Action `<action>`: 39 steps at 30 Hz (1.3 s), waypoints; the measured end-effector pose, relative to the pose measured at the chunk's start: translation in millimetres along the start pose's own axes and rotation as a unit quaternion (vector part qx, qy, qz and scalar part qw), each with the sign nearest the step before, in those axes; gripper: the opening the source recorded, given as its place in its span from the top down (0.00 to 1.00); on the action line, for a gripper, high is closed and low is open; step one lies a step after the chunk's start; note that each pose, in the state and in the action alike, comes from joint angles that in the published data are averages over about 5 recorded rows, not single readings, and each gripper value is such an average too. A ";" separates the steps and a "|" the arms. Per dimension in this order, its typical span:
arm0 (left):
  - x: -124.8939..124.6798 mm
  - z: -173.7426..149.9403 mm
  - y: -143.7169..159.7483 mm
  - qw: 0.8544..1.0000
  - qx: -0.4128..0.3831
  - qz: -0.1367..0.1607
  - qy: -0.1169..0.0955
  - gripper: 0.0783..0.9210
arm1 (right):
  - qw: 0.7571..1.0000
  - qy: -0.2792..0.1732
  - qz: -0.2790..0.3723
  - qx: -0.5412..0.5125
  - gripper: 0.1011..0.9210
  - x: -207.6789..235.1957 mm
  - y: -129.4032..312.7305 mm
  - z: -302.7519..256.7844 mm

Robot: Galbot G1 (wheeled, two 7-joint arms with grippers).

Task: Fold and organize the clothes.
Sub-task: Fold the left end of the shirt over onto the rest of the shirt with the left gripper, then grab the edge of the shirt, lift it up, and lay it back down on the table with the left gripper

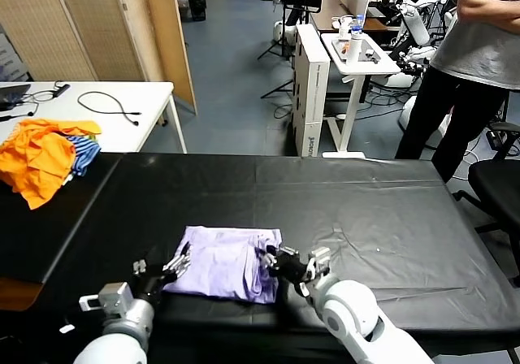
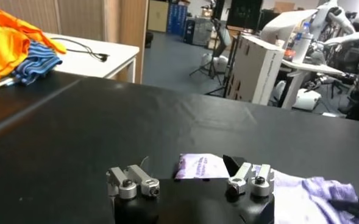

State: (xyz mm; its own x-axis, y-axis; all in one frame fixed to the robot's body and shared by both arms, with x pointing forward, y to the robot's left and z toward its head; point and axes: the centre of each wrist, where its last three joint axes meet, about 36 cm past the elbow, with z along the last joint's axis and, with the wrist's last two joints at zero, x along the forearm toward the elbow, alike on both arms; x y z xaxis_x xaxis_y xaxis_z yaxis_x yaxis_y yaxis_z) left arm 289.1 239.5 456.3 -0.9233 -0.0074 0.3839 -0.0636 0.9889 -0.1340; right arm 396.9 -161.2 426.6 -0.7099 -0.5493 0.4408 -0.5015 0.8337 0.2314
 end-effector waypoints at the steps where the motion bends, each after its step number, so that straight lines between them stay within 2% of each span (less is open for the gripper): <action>1: -0.4 0.1 0.6 1.000 0.000 -0.001 0.000 0.02 | 1.000 0.003 0.004 0.002 0.95 -0.1 -1.8 0.1; 7: -4.9 2.0 4.8 1.000 -0.001 -0.003 -0.001 0.02 | 0.999 0.033 0.017 0.003 0.95 5.5 -9.2 5.9; 9: -6.7 3.7 5.3 1.000 0.001 -0.002 -0.002 0.02 | 0.999 0.027 0.017 0.000 0.89 9.5 -11.1 5.9; 13: -11.2 6.8 7.2 1.000 0.007 0.010 -0.014 0.02 | 1.000 -0.005 0.017 -0.008 0.64 21.4 -17.9 0.8; 18: -18.1 14.6 14.0 0.998 0.023 0.036 -0.039 0.02 | 0.999 -0.037 0.030 -0.009 0.24 43.6 -27.1 -8.7; 21: -25.2 22.4 20.5 0.997 0.038 0.051 -0.050 0.02 | 0.998 -0.047 0.036 -0.012 0.08 57.6 -30.2 -12.6; 25: -37.4 36.8 28.5 0.994 0.060 0.072 -0.055 0.02 | 0.997 -0.058 0.041 -0.016 0.02 74.3 -29.7 -15.0; 31: -56.3 55.5 37.9 0.991 0.088 0.099 -0.036 0.02 | 0.997 -0.067 0.044 -0.020 0.02 92.1 -22.6 -14.8; 39: -69.1 65.0 44.5 0.987 0.119 0.109 -0.017 0.02 | 0.996 -0.068 0.052 -0.021 0.02 103.2 -20.2 -11.9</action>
State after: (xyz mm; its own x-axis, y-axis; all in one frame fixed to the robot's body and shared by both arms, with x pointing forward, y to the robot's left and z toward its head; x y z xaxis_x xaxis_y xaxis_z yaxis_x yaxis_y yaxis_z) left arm 325.4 274.4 364.4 -0.9368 0.1920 0.2925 0.0539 0.9051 -0.4217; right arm 339.7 -234.0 477.8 -0.8184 -0.4608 0.3435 -0.4029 0.8862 0.2288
